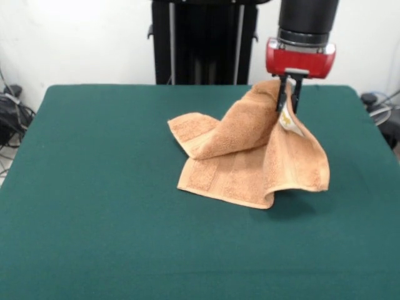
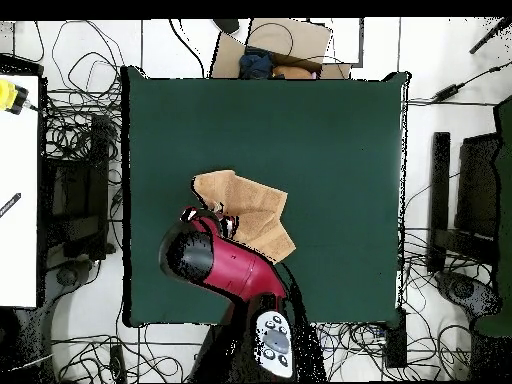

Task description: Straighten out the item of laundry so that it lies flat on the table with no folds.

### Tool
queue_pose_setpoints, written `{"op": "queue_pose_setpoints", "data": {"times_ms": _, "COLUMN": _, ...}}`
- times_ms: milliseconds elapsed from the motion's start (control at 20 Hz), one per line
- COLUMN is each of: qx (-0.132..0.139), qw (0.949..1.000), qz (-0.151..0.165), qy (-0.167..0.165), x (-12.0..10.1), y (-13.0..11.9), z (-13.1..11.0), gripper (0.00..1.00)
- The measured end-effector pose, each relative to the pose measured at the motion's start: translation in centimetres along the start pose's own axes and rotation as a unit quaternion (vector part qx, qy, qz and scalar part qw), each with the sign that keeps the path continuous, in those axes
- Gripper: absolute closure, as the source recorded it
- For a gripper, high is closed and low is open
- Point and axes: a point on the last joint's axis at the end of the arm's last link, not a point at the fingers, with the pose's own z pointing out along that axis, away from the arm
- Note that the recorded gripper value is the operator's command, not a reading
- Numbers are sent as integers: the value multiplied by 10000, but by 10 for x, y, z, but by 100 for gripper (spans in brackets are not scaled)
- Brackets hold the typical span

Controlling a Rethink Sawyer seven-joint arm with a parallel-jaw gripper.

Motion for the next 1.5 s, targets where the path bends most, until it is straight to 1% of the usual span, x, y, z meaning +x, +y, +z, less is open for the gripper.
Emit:
{"op": "queue_pose_setpoints", "data": {"times_ms": 900, "qx": 6, "qw": 10000, "qz": 24, "qy": 20, "x": 1, "y": -3, "z": 0, "gripper": 100}}
{"op": "queue_pose_setpoints", "data": {"times_ms": 950, "qx": 6, "qw": 10000, "qz": 24, "qy": 20, "x": 1, "y": -3, "z": 0, "gripper": 0}}
{"op": "queue_pose_setpoints", "data": {"times_ms": 1500, "qx": 7, "qw": 10000, "qz": -7, "qy": 48, "x": 3, "y": 0, "z": 0, "gripper": 0}}
